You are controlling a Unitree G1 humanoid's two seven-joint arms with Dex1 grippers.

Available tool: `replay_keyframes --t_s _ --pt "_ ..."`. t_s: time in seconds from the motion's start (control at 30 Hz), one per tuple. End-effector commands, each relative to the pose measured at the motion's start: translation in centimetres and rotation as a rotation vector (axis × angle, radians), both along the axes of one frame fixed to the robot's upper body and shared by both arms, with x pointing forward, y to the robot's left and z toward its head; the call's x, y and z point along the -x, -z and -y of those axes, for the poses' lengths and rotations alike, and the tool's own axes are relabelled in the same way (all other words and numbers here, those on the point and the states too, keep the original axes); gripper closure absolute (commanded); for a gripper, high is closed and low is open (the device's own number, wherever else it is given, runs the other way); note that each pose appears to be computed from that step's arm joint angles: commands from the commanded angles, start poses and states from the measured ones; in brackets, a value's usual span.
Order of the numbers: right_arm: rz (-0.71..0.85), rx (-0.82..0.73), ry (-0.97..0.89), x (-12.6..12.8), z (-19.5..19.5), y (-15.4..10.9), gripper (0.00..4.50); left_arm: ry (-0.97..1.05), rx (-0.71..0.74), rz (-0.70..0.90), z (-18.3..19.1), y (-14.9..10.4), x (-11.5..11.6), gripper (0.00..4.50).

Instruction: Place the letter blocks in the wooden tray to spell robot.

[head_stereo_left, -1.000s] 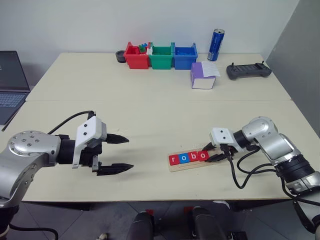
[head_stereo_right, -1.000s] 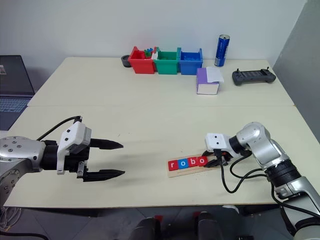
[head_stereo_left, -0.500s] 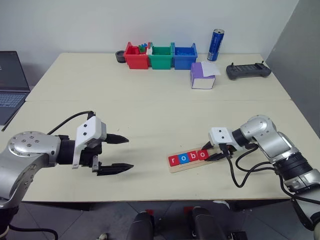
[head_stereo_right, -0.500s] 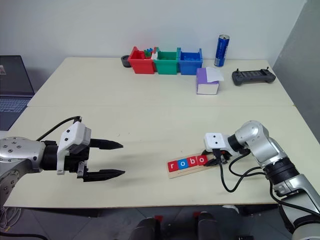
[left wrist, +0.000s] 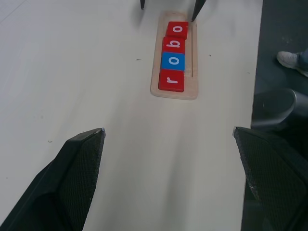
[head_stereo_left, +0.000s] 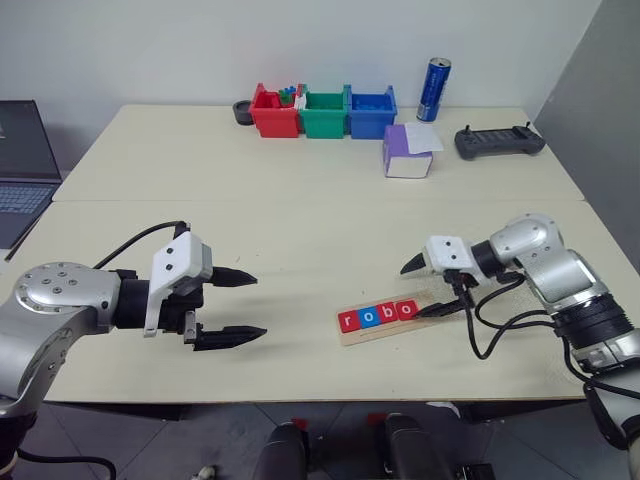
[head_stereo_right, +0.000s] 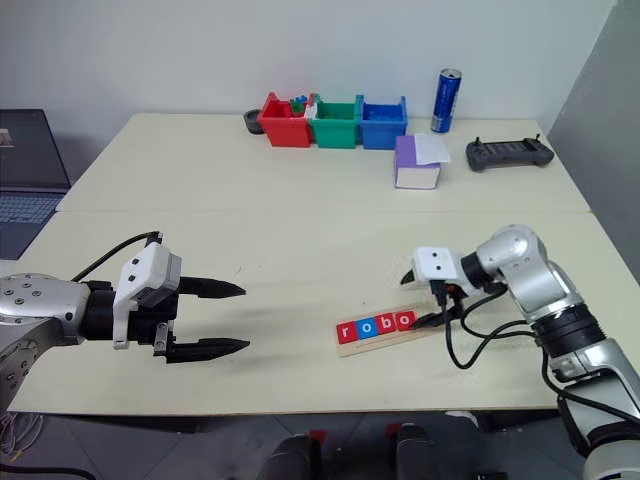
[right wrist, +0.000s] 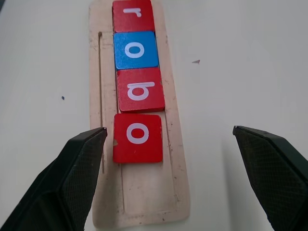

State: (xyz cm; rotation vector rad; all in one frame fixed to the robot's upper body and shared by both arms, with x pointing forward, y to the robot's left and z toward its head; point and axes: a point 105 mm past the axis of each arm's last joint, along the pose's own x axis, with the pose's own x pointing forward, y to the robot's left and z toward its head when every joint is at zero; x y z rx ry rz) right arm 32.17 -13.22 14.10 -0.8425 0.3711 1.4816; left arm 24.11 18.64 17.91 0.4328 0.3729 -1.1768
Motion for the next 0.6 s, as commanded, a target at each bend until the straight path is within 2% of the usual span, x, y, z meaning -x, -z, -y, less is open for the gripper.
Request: replay_keyframes --t_s 0.03,0.07,0.17,0.33,0.53,0.6 --pt "-0.033 -0.040 0.003 1.2 0.5 -1.2 0.03 0.004 -0.005 0.042 0.1 -0.9 0.1 0.00" --pt "-0.046 -0.041 0.009 1.5 0.7 -1.1 0.03 0.005 -0.004 0.041 0.2 -0.8 0.1 0.00" --pt "-0.077 -0.050 0.018 2.5 0.8 -0.7 0.62 0.007 -0.001 0.041 0.3 -0.8 0.1 0.00" --pt "-0.123 -0.063 -0.008 4.1 0.0 -0.1 2.36 0.011 -0.001 0.040 0.3 -0.8 0.0 0.00" --pt "-0.122 -0.034 0.028 3.6 -0.4 1.5 4.47 0.012 -0.004 0.042 0.3 -0.9 0.1 0.00" --pt "-0.123 -0.014 0.030 3.4 -0.4 2.0 4.47 0.010 -0.006 0.042 0.3 -0.9 0.1 0.00"
